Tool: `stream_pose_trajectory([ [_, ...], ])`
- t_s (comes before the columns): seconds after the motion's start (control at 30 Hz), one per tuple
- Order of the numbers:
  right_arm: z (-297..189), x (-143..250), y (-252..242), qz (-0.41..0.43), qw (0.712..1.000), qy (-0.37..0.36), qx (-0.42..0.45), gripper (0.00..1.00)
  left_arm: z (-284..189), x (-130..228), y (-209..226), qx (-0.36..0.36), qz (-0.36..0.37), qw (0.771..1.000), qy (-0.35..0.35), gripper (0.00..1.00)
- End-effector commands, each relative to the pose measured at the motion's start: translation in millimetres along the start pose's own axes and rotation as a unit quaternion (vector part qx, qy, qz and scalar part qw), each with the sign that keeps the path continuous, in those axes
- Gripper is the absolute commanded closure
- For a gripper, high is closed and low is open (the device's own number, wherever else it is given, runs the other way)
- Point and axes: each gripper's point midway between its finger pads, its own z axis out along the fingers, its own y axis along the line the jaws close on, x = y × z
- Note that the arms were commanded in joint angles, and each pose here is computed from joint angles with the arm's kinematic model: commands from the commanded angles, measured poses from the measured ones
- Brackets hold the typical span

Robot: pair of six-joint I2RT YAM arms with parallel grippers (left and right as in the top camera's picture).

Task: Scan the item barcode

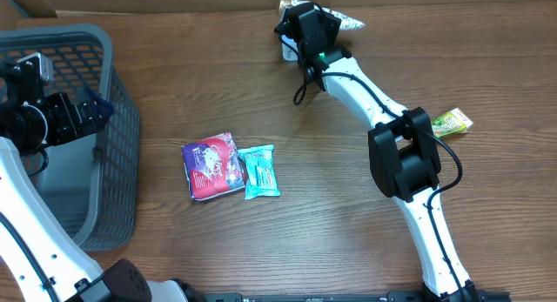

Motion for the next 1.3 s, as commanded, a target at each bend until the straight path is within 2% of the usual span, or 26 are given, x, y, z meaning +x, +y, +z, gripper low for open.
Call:
stream_pose_trajectory([
  [0.0,-14,-4,-39,0.014,0.998,0.011,0.053,0.96,2,-1,1,0.0,0.002,1.0,0.002,0.01],
  [0.53,-30,-9,-56,0.016,0.996,0.023,0.088,0.96,2,-1,1,0.0,0.002,1.0,0.002,0.0],
  [0.63,-55,-16,-73,0.031,0.996,0.01,0.083,0.96,2,-1,1,0.0,0.002,1.0,0.002,0.0],
  [0.83,-154,-18,-122,0.17,0.982,-0.074,-0.024,0.96,2,-1,1,0.0,0.002,1.0,0.002,0.0],
  [0.9,-197,-10,-140,0.246,0.961,-0.102,-0.075,0.96,2,-1,1,0.0,0.002,1.0,0.002,0.01],
  [0.97,-234,4,-160,0.335,0.927,-0.122,-0.119,0.96,2,-1,1,0.0,0.002,1.0,0.002,0.01],
  [1.13,-272,69,-192,0.521,0.833,-0.078,-0.168,0.96,2,-1,1,0.0,0.002,1.0,0.002,0.0],
  [1.23,-262,120,-199,0.652,0.739,-0.003,-0.169,0.96,2,-1,1,0.0,0.002,1.0,0.002,0.0],
  [1.27,-255,142,-199,0.699,0.696,0.033,-0.16,0.96,2,-1,1,0.0,0.002,1.0,0.002,0.0],
])
